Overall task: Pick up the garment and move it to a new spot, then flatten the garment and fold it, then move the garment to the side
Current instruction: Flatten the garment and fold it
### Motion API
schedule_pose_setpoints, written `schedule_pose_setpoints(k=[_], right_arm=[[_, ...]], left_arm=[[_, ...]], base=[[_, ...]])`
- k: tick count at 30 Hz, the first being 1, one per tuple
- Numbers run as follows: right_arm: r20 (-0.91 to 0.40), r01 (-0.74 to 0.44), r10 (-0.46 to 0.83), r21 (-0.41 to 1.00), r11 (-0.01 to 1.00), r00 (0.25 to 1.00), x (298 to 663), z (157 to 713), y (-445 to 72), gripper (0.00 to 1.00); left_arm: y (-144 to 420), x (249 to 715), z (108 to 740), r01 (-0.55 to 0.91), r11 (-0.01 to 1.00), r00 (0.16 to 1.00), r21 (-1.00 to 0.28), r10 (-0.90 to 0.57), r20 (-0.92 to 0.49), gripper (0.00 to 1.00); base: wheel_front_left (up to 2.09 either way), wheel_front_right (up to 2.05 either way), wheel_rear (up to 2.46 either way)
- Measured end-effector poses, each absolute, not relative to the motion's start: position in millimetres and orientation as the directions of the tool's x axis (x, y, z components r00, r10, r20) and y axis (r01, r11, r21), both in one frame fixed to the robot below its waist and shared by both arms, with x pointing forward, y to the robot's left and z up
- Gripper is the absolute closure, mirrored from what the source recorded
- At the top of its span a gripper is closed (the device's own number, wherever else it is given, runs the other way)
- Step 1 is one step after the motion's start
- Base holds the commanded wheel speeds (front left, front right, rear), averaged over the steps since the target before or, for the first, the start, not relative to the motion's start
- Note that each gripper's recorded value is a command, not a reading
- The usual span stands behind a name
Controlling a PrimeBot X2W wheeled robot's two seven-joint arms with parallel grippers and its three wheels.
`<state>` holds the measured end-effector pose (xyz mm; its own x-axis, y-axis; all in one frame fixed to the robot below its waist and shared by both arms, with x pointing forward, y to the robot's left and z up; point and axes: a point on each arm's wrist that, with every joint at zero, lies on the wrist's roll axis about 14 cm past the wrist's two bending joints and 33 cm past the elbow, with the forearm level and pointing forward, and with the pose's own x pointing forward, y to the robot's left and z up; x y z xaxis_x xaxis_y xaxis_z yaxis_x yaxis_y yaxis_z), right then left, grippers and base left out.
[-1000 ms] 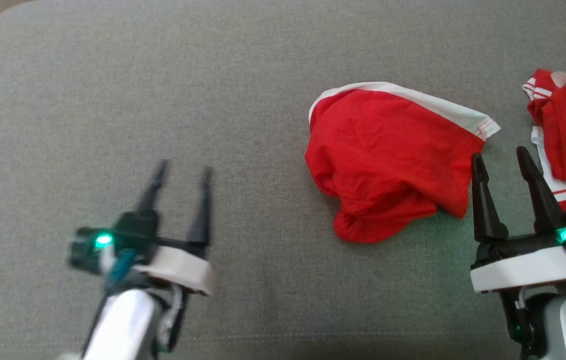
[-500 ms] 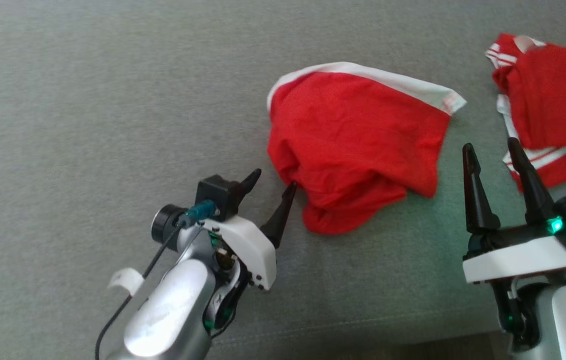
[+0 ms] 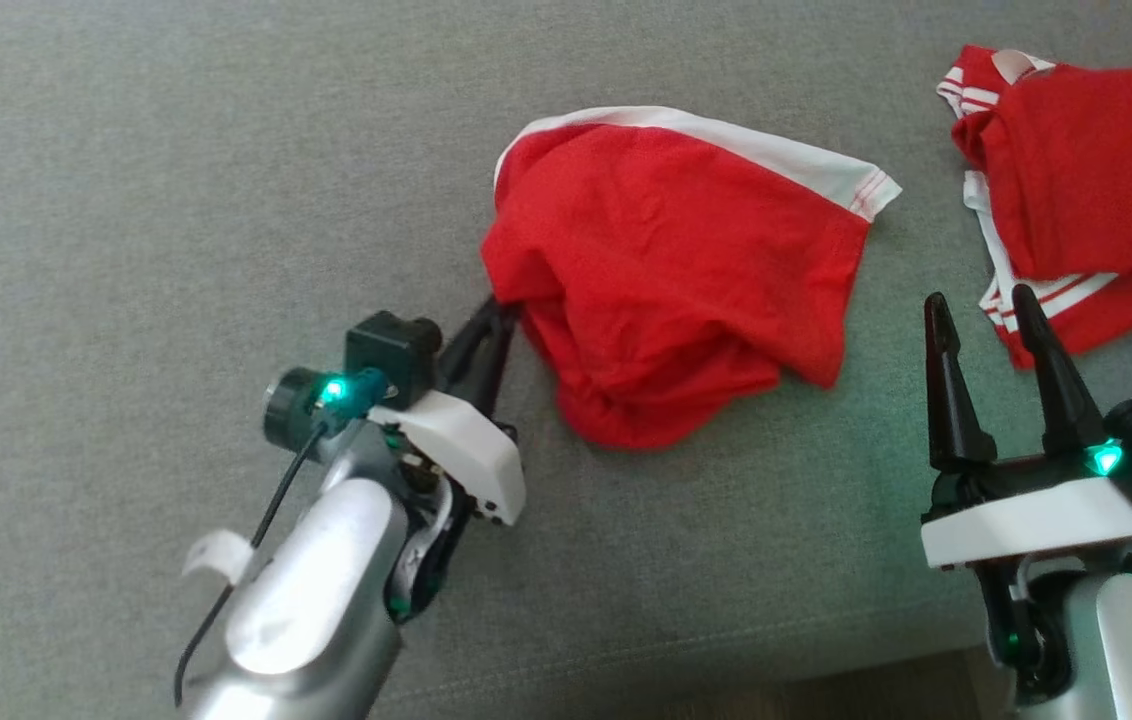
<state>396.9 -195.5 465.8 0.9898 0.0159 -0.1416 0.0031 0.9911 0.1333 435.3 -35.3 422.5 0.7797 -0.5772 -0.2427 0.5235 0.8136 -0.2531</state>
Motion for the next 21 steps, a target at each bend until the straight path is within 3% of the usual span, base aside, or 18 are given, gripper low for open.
schedule_pose_setpoints(k=[7,13,15,21], right_arm=[[-0.123,-0.024,0.043,0.157,0.987,0.991,401,470,-186,0.00],[-0.116,-0.057,0.077,0.167,0.984,0.990,406,473,-175,0.00],[-0.115,-0.067,0.087,0.169,0.983,0.990,408,474,-172,0.00],[-0.119,-0.095,0.117,0.176,0.980,0.986,413,474,-162,0.00]], left_arm=[[9,459,475,0.451,0.892,0.891,-0.030,-0.452,-0.036,1.00],[32,455,520,0.425,0.891,0.892,0.159,-0.442,0.094,1.00],[30,446,522,0.445,0.872,0.880,0.203,-0.468,0.080,1.00],[14,381,458,0.615,0.764,0.788,0.195,-0.586,-0.189,1.00]], base=[[0.00,0.00,0.00],[0.00,0.00,0.00],[0.00,0.00,0.00],[0.00,0.00,0.00]])
